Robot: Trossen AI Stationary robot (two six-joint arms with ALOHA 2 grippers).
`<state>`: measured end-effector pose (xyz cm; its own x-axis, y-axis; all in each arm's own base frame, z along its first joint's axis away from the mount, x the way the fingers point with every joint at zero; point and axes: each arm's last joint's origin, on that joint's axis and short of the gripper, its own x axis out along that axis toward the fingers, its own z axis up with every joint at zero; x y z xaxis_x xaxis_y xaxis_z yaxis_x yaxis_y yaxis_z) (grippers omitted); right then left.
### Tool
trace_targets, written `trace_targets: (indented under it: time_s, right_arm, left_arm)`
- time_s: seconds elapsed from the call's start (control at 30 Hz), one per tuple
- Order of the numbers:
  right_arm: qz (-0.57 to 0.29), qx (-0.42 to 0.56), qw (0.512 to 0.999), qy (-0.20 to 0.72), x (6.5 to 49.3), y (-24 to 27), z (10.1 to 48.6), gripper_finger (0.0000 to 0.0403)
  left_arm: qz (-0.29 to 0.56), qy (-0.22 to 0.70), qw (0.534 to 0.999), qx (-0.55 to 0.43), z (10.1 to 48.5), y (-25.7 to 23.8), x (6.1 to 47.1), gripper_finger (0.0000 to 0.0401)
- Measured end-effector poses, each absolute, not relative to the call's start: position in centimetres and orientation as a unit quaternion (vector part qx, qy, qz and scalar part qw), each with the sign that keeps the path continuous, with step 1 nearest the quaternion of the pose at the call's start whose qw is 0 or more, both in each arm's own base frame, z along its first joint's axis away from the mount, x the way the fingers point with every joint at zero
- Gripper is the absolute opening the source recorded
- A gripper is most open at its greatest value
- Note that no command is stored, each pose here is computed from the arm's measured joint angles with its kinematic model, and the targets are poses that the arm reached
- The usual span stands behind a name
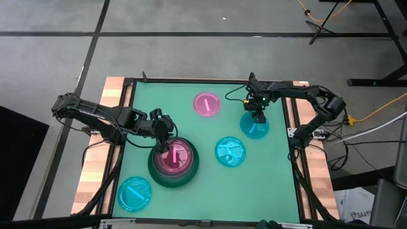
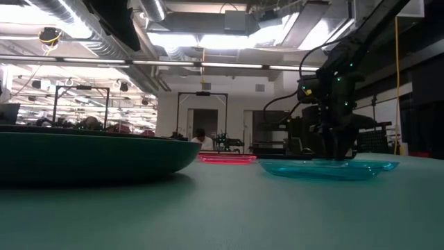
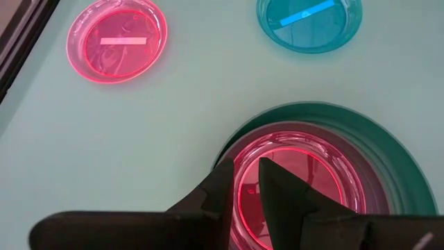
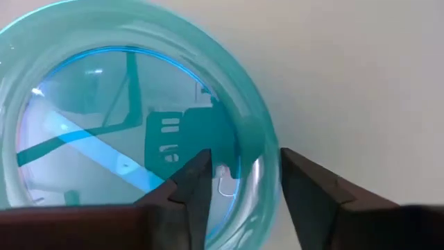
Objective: Stack plastic plates
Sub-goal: Stack the top light blue plate on top of the stacked light pink plate
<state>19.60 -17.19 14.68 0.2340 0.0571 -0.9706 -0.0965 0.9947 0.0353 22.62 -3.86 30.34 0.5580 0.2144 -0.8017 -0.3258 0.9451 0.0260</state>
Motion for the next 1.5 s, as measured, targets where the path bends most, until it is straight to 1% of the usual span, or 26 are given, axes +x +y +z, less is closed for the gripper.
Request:
trace_targets:
  time_s: [0.13,0.27,0.9,0.97,1.5]
  right_arm:
    - [0.049,-0.016,0.785,0.617,19.60,-17.19,14.68,0.0117]
    - [0.049,-0.016,0.785,0.617,19.60,-17.19,14.68,0.0090]
    - [0.048,-0.017,0.785,0.617,19.59,-17.19,14.70,0.0007]
    - [0.048,-0.017,0.785,0.617,19.59,-17.19,14.72,0.0002]
    - [0.050,-0.017,0.785,0.617,19.63,-17.15,14.72,0.0001]
  left_arm:
    - [0.153,0.444,0.880,-0.063,30.34,-3.86,22.62,0.0061]
    - [0.153,0.444,0.880,-0.063,30.34,-3.86,22.62,0.0061]
    - [0.154,0.444,0.880,-0.063,30.34,-3.86,22.62,0.0061]
    - [0.154,0.444,0.880,-0.063,30.34,-3.85,22.62,0.0061]
    - [0.155,0.444,0.880,-0.066,30.34,-3.86,22.62,0.0061]
